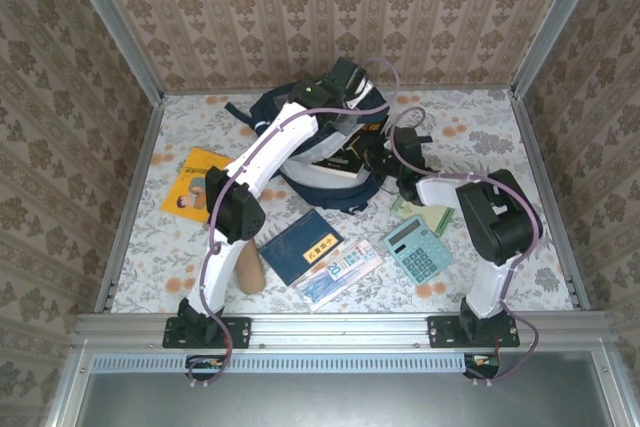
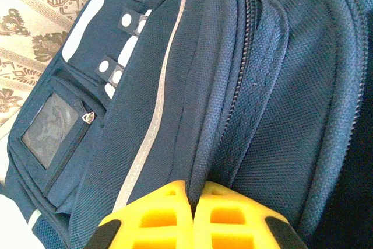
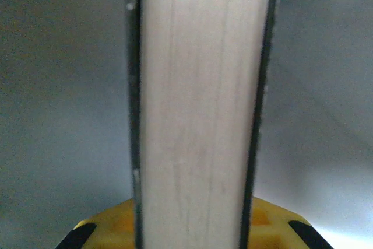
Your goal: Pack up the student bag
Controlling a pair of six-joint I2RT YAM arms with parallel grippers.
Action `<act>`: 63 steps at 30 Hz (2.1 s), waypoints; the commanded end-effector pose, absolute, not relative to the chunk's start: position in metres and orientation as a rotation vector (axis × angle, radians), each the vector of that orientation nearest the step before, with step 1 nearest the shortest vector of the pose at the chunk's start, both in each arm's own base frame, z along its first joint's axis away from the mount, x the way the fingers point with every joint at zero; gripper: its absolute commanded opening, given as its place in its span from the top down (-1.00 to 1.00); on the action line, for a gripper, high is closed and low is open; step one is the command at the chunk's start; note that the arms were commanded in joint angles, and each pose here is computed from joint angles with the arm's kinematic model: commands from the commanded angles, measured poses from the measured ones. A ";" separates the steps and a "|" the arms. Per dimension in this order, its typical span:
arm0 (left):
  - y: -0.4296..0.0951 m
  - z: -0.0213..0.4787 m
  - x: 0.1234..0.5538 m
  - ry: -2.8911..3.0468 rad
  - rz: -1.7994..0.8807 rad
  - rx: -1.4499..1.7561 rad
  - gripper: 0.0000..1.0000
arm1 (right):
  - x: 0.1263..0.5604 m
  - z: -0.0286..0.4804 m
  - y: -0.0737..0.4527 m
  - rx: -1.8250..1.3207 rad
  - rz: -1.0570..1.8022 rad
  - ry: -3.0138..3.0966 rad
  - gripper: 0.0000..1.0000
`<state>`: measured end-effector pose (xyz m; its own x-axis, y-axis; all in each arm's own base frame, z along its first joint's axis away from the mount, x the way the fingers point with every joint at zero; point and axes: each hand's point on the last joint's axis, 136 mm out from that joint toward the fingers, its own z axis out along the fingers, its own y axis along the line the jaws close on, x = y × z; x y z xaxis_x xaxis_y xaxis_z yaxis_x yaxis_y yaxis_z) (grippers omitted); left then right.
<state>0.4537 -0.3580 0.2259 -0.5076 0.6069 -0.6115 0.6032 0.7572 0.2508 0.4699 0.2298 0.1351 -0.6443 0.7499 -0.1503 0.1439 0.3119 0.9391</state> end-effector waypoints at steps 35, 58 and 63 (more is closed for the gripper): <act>-0.359 0.316 0.445 2.125 -0.229 0.700 1.00 | 0.606 0.119 0.269 1.159 1.036 1.417 0.13; -0.338 0.300 0.472 2.154 -0.225 0.636 1.00 | 0.500 0.152 0.251 1.044 1.125 1.632 -0.55; -0.342 0.282 0.466 2.194 -0.269 0.648 1.00 | 0.454 0.154 0.227 0.915 0.975 1.803 -0.56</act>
<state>0.4617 -0.3435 0.2297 -0.5904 0.4735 -0.6536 0.5659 0.8203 0.0829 0.4778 0.2335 0.1493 -0.2784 0.9290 -0.2439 0.1909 0.3024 0.9339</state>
